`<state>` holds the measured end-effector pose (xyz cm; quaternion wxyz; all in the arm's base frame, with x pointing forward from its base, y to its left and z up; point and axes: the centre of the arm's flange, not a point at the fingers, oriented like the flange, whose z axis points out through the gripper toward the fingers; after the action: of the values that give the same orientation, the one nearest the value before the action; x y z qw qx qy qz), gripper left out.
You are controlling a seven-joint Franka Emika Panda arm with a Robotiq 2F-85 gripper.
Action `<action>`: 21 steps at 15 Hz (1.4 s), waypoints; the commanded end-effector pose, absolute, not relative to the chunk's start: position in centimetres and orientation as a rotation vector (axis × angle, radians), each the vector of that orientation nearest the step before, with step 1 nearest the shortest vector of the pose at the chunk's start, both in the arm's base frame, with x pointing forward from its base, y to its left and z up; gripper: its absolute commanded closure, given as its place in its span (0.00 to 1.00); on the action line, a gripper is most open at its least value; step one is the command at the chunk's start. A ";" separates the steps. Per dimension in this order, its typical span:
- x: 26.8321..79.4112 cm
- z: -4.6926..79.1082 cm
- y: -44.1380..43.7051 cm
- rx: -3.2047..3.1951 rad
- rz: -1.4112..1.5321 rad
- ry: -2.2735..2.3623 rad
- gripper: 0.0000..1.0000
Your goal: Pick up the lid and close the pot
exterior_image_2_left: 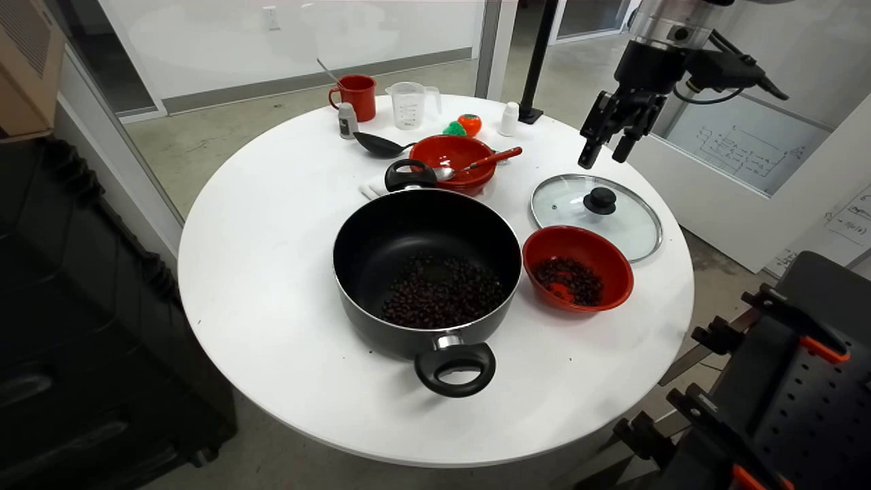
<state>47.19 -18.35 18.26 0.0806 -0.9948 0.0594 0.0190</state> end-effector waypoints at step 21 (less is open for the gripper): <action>49.3 10.9 -24.1 -2.998 0.320 0.601 0.00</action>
<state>47.77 -23.48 11.59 0.0429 -0.9786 0.1766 0.0969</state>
